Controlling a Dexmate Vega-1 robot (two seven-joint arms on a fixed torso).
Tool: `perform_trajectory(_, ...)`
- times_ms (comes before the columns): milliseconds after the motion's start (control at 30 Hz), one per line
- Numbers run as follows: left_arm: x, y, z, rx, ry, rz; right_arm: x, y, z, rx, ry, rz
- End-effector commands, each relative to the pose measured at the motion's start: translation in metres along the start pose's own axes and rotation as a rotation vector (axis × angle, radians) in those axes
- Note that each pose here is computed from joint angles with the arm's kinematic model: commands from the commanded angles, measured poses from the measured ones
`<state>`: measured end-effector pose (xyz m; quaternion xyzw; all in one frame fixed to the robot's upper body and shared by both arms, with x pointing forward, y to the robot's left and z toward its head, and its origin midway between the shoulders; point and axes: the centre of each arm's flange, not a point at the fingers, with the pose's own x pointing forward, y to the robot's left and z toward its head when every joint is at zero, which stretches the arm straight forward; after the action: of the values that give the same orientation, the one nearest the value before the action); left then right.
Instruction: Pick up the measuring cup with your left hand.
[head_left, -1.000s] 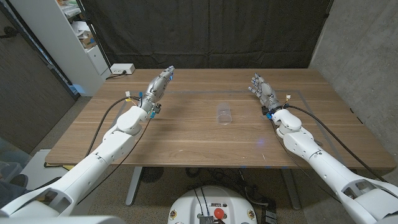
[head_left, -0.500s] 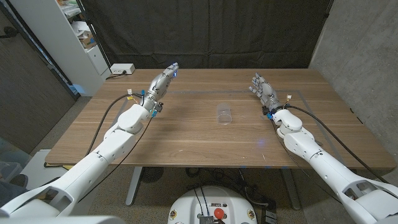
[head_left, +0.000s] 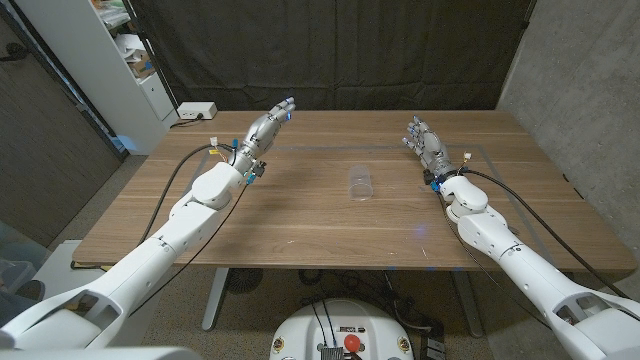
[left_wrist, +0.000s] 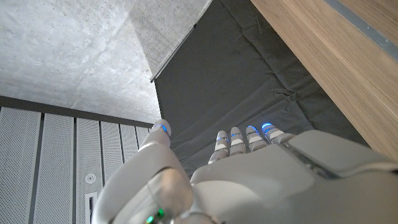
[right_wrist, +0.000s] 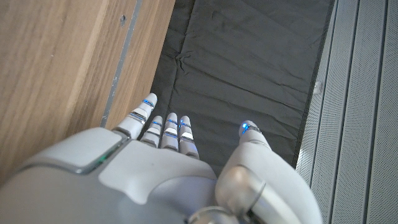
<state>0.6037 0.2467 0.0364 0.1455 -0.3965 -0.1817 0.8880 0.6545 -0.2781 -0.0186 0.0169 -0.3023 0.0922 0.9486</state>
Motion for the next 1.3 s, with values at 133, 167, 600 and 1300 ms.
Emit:
perform_trajectory(133, 0.013, -0.003, 0.007, 0.03, -0.012, -0.068, -0.005, -0.002, 0.005, 0.001, -0.015, -0.013)
perform_trajectory(167, 0.013, -0.003, 0.008, 0.036, -0.01, -0.074, -0.006, -0.002, 0.005, 0.003, -0.013, -0.018)
perform_trajectory(600, 0.015, -0.005, 0.018, 0.091, -0.018, -0.104, -0.009, -0.002, 0.008, 0.009, -0.023, -0.036)
perform_trajectory(1300, 0.01, -0.009, 0.035, 0.166, -0.018, -0.162, -0.012, -0.004, 0.009, 0.01, -0.036, -0.058)
